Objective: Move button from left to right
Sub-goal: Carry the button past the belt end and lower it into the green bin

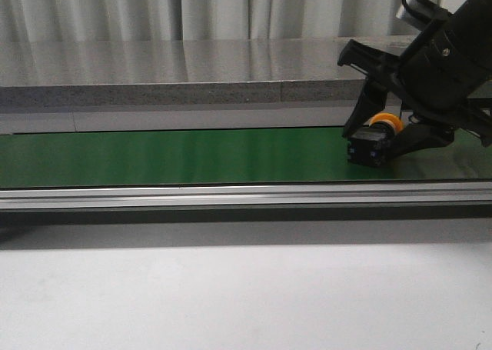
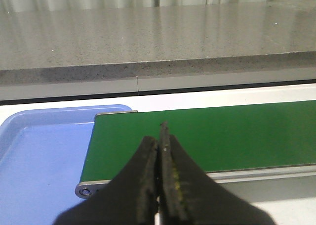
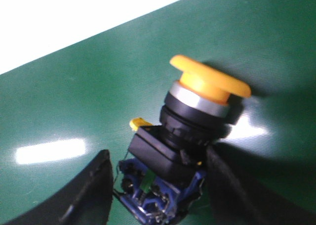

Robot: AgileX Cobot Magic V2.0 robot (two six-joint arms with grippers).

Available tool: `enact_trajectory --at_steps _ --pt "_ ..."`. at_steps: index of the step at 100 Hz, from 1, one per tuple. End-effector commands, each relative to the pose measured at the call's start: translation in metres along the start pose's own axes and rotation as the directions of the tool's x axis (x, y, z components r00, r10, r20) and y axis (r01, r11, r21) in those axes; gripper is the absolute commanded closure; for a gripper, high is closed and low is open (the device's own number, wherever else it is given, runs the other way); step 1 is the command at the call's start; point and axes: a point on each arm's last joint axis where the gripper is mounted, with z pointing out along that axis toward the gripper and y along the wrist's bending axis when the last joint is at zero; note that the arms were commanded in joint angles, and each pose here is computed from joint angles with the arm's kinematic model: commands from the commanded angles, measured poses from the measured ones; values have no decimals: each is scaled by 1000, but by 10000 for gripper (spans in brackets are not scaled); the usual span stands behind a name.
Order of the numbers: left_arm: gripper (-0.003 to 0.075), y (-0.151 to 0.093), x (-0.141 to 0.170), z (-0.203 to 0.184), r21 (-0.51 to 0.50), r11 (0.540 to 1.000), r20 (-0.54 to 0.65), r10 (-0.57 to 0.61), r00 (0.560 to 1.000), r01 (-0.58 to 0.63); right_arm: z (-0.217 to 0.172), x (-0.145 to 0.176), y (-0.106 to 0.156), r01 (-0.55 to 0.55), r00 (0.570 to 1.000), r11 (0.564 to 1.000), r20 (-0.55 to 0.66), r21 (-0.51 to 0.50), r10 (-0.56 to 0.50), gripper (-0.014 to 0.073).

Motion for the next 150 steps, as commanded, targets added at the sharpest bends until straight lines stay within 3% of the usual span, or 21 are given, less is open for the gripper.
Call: enact_trajectory --at_steps 1,30,48,69,100,124,150 --pt "741 1 -15 -2 -4 1000 95 -10 995 11 -11 -6 9 2 1000 999 21 -35 -2 431" --pt "741 1 -15 -2 -4 1000 95 -10 995 11 -54 -14 22 42 994 995 107 -93 -31 431" --pt "741 1 -15 -2 -4 1000 95 -10 995 11 -85 -22 11 58 989 995 143 -77 -46 431" --pt "741 1 -15 -2 -4 1000 95 -10 995 11 -114 -36 -33 67 987 995 140 72 -76 431" --pt "741 1 -15 -2 -4 1000 95 -10 995 11 -155 -59 -124 -82 970 941 242 328 1 431" --pt "741 1 -15 -2 -4 1000 95 -10 995 11 -170 -69 -162 -144 939 903 345 405 -5 431" --pt "741 1 -15 -2 -4 1000 95 -10 995 11 -144 -102 -182 -79 970 904 241 421 -27 430"
